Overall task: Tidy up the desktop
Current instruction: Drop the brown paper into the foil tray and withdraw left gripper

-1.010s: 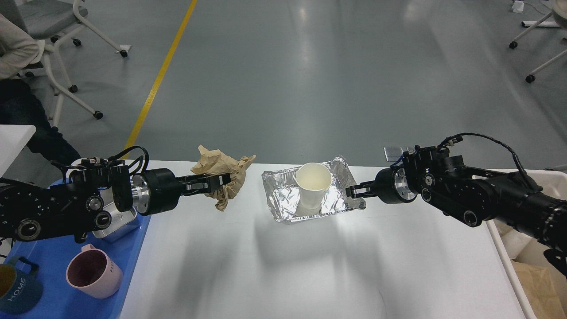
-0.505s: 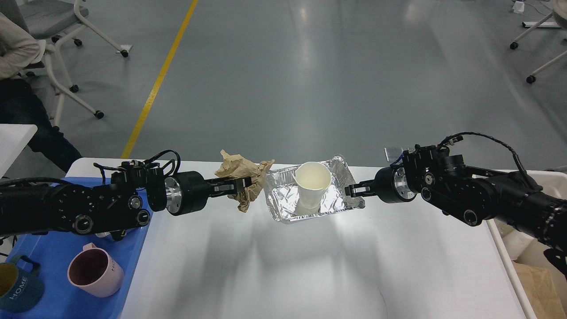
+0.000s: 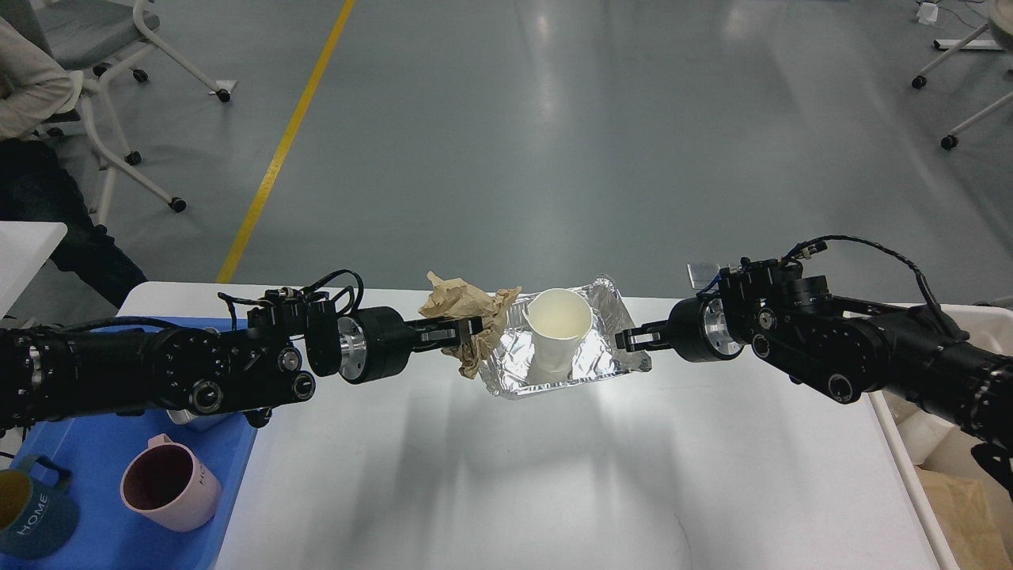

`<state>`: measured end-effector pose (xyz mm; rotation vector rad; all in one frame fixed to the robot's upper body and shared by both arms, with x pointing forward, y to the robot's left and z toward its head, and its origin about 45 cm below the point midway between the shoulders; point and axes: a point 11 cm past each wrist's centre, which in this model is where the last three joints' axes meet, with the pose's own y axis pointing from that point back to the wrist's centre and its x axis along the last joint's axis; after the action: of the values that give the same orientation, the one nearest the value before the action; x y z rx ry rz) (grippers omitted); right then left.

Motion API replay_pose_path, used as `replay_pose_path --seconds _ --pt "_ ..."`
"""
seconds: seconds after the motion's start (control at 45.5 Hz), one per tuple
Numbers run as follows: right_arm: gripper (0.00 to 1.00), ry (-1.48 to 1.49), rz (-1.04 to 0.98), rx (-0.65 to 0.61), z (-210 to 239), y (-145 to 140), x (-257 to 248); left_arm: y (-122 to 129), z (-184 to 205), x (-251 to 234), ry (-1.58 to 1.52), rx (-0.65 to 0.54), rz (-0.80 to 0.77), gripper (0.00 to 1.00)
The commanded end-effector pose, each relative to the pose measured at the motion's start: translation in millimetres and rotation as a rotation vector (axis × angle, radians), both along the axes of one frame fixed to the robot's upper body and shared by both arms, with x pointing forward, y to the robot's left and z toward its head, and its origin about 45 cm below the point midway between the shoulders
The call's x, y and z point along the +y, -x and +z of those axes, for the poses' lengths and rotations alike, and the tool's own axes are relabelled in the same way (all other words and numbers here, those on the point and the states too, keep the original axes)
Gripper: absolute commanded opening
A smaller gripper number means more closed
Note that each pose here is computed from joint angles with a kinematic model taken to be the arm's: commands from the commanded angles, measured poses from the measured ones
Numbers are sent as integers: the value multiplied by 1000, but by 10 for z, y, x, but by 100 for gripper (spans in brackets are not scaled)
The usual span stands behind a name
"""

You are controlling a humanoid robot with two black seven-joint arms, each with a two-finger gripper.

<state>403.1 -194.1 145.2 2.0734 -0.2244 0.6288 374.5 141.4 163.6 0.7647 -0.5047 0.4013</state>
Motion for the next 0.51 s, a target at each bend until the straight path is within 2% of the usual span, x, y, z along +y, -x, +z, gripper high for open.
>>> replay_pose_path --seconds 0.0,0.088,0.11,0.132,0.176,0.285,0.483 --pt "0 2 0 0 -3 1 -3 -17 -12 -20 -16 3 7 32" --pt "0 2 0 0 -3 1 -3 -35 -24 -64 -26 0 13 49" --pt "0 2 0 0 -3 1 -3 -57 -1 -127 -14 -8 11 64" --pt "0 0 1 0 -2 1 -2 -75 15 -150 -6 -15 15 73" --pt "0 0 -1 -2 1 -3 -2 -90 34 -187 13 -17 22 86" --pt "0 -1 0 -2 4 -1 -4 -96 63 -247 54 -9 37 92" --pt "0 3 -18 -7 25 -24 -95 -118 110 -282 90 3 61 95"
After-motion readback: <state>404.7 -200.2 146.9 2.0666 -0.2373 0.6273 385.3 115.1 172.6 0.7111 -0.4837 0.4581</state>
